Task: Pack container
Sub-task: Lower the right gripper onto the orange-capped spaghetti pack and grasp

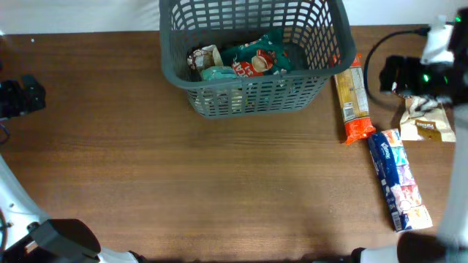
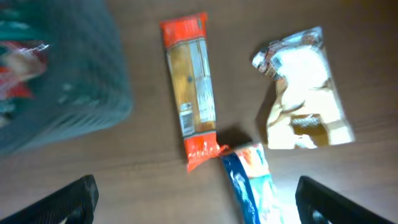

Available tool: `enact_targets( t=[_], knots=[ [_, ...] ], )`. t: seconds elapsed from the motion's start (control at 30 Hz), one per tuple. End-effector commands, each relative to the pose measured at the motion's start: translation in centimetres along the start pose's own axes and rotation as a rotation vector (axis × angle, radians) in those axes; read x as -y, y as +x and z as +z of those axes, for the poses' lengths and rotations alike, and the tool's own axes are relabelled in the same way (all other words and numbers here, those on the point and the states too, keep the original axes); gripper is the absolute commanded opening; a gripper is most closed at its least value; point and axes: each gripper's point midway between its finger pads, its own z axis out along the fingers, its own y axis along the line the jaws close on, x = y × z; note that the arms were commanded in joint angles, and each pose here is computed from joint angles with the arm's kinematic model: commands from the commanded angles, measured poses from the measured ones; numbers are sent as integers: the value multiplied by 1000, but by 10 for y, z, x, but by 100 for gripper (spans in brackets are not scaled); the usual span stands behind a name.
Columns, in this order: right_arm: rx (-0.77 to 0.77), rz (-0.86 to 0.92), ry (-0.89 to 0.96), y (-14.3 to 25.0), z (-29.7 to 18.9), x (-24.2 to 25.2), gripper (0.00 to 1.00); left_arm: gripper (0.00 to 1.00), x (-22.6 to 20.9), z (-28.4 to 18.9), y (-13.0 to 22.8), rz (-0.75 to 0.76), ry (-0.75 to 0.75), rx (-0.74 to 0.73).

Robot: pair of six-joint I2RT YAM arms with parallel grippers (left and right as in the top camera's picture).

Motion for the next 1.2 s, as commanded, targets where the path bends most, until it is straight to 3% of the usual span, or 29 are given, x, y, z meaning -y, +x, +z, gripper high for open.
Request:
enact_targets(
  t=[0.0, 0.23, 0.5, 1.17],
  knots=[
    [-125, 72, -64, 5, 62, 4, 99, 99, 1, 1, 2, -13, 11, -3],
    [-320, 52, -85, 29, 154, 4, 99, 99, 1, 1, 2, -13, 11, -3],
    [-506, -15, -157, 72, 216, -1, 99, 99, 1, 1, 2, -13, 11, -3],
    [-530, -57, -212, 87, 258, -5, 99, 99, 1, 1, 2, -13, 11, -3]
  ],
)
